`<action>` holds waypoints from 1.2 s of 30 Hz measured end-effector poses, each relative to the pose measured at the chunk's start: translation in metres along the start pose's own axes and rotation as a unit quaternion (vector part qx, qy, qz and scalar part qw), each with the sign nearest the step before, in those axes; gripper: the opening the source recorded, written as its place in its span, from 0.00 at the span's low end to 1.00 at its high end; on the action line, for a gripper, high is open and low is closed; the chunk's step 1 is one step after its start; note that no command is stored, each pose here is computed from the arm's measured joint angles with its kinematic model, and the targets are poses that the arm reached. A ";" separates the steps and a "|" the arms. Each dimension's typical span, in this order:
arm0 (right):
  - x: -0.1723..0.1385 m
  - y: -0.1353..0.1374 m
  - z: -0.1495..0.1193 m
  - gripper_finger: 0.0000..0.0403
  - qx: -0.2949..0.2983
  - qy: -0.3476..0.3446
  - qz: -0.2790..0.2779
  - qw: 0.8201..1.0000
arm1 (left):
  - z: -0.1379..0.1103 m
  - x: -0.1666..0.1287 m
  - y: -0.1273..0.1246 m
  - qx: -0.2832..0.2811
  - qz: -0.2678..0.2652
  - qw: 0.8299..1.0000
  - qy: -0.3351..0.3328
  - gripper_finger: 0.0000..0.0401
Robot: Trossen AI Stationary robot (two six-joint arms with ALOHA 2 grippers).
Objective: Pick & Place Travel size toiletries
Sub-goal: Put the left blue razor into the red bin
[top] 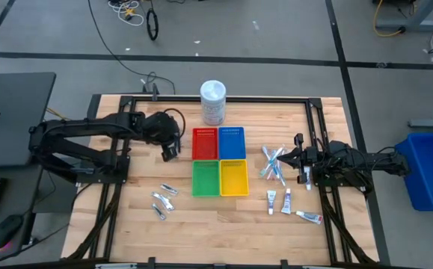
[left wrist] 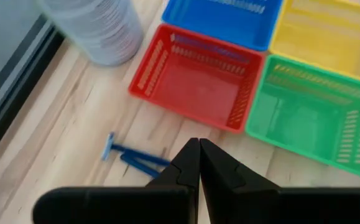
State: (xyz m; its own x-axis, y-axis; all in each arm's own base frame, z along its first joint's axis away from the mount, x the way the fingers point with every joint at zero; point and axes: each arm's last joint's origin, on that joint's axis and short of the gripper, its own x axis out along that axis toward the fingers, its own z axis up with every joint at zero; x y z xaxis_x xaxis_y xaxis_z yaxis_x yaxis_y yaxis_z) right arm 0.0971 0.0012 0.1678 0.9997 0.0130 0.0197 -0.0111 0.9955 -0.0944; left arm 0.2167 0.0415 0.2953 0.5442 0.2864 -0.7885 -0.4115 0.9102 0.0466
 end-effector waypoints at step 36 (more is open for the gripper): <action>0.000 0.000 0.000 0.03 0.000 0.000 0.000 1.000 | -0.013 0.069 0.002 -0.262 0.126 0.943 0.165 0.25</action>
State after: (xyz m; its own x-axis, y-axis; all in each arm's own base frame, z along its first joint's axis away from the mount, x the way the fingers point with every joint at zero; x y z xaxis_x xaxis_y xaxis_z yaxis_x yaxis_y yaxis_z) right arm 0.0971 0.0012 0.1678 0.9997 0.0133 0.0197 -0.0114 0.9955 -0.0943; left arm 0.2433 0.0592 0.2330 0.1606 0.2862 -0.9446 -0.8488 0.5285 0.0158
